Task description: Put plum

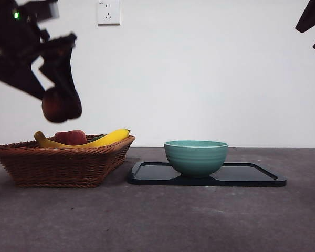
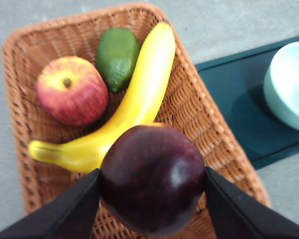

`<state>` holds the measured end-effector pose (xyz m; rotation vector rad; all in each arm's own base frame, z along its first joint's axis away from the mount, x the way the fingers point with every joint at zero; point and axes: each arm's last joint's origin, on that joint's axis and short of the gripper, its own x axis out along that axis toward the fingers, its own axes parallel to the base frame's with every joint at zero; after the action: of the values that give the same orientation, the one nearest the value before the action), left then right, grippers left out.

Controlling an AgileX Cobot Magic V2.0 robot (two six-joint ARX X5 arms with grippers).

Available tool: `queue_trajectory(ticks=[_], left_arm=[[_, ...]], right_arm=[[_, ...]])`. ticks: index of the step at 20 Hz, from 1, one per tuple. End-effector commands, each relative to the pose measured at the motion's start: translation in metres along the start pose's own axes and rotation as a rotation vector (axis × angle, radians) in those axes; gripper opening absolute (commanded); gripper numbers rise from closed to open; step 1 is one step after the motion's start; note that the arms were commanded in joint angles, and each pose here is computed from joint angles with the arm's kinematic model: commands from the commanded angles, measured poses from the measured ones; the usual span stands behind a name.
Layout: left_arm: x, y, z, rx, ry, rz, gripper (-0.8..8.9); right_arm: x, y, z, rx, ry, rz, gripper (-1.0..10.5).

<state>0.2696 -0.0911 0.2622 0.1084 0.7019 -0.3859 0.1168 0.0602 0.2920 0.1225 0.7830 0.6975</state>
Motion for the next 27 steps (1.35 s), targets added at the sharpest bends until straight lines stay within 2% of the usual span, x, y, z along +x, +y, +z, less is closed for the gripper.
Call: queue_trajectory(ticks=[1,11,17,18,22,27], left_arm=[[0.014,0.000,-0.011,0.023,-0.005,0.001,2.74],[0.065,0.003,-0.036,0.089,0.111,-0.008,2.74],[0.071,0.004,-0.040,0.086,0.137,-0.010,2.82],[0.071,0.004,-0.040,0.086,0.141,-0.010,2.90],[0.071,0.004,-0.040,0.079,0.139,-0.010,4.37],[0.060,0.003,-0.032,0.078,0.092,-0.006,4.38]], right_arm=[[0.000,0.001,0.002,-0.001,-0.007,0.006,2.0],[0.000,0.001,0.002,0.003,-0.009,0.007,2.0],[0.000,0.001,0.002,0.004,-0.009,0.007,2.0],[0.000,0.001,0.002,0.004,-0.009,0.007,2.0],[0.000,0.001,0.002,0.004,-0.009,0.007,2.0],[0.000,0.001,0.002,0.004,-0.009,0.007,2.0]])
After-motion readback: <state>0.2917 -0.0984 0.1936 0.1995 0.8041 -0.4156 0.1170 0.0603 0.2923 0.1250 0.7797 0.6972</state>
